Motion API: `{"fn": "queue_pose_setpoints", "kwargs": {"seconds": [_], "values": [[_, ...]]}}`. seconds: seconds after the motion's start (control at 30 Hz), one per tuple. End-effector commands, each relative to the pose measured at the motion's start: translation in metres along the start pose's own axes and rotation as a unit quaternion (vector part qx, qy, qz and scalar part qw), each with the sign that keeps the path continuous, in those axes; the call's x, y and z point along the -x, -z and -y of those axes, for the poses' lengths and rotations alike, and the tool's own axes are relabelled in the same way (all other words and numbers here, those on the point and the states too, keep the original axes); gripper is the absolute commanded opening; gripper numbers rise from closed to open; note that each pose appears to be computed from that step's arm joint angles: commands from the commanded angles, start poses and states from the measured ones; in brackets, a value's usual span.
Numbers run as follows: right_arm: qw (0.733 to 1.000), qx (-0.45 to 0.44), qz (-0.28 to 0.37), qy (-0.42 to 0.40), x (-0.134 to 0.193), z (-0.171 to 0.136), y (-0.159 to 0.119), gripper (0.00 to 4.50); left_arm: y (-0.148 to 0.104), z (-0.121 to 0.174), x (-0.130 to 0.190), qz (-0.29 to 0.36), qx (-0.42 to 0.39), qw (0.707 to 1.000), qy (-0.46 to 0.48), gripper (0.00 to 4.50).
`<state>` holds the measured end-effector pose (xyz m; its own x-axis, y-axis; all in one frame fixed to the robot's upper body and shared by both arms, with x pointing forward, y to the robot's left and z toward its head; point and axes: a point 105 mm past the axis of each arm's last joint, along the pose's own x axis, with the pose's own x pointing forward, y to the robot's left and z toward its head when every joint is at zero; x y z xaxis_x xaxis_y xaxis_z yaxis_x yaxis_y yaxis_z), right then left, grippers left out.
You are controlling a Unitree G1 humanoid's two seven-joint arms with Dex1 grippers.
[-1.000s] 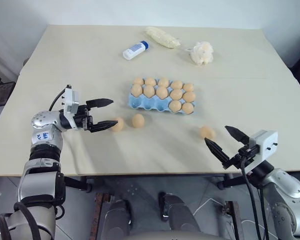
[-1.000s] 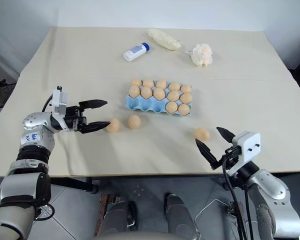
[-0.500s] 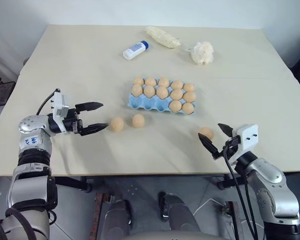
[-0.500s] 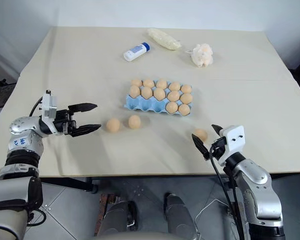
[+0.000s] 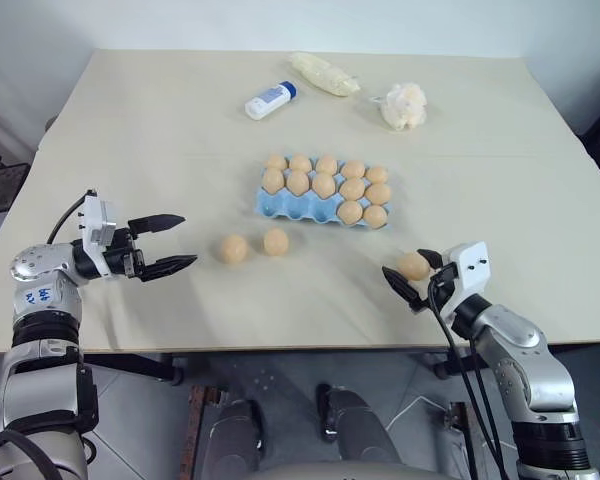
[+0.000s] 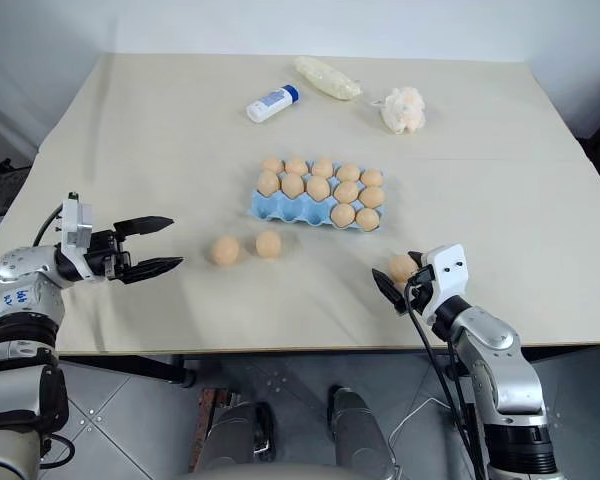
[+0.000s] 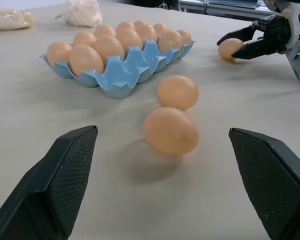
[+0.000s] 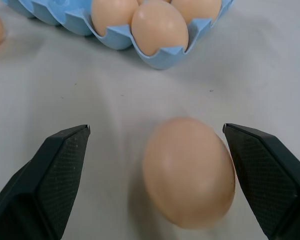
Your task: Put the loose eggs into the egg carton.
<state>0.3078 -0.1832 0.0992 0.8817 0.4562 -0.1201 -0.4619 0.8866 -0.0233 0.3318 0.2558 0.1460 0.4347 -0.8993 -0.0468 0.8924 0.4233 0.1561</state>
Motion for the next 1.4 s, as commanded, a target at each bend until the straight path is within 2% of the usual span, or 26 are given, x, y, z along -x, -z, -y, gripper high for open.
{"fn": "queue_pose_setpoints", "kwargs": {"seconds": [0.03, 0.23, 0.3, 0.6, 0.7, 0.8, 0.87, 0.97, 1.17, 1.4], "values": [[1.0, 0.002, 0.005, -0.001, 0.001, 0.001, -0.005, 3.87, -0.01, 0.006, 0.012, 0.012, -0.017, 0.999, 0.029, 4.5], [1.0, -0.001, 0.009, -0.004, 0.0, 0.0, -0.009, 1.92, -0.01, 0.007, 0.021, 0.013, -0.016, 1.0, 0.021, 4.5], [1.0, 0.005, 0.016, -0.005, 0.0, 0.0, -0.015, 1.64, -0.01, 0.008, 0.024, 0.013, -0.016, 1.0, 0.02, 4.5], [0.995, 0.034, 0.09, -0.026, -0.025, -0.008, -0.074, 1.62, -0.013, 0.012, 0.025, 0.02, -0.013, 0.999, 0.029, 4.5], [0.991, 0.039, 0.118, -0.057, -0.043, -0.023, -0.095, 1.62, -0.014, 0.013, 0.023, 0.025, -0.013, 0.999, 0.034, 4.5], [0.989, 0.036, 0.127, -0.071, -0.054, -0.031, -0.104, 1.62, -0.014, 0.013, 0.023, 0.027, -0.014, 0.999, 0.035, 4.5], [0.983, 0.036, 0.142, -0.109, -0.069, -0.046, -0.112, 1.62, -0.015, 0.014, 0.021, 0.031, -0.016, 0.999, 0.036, 4.5], [0.976, 0.053, 0.154, -0.145, -0.087, -0.061, -0.116, 1.62, -0.016, 0.015, 0.02, 0.037, -0.022, 0.998, 0.037, 4.5], [0.975, 0.077, 0.15, -0.144, -0.12, -0.068, -0.115, 1.62, -0.017, 0.018, 0.018, 0.043, -0.028, 0.998, 0.037, 4.5], [0.976, 0.091, 0.135, -0.146, -0.137, -0.076, -0.107, 1.62, -0.017, 0.021, 0.02, 0.045, -0.03, 0.998, 0.029, 4.5]]}}
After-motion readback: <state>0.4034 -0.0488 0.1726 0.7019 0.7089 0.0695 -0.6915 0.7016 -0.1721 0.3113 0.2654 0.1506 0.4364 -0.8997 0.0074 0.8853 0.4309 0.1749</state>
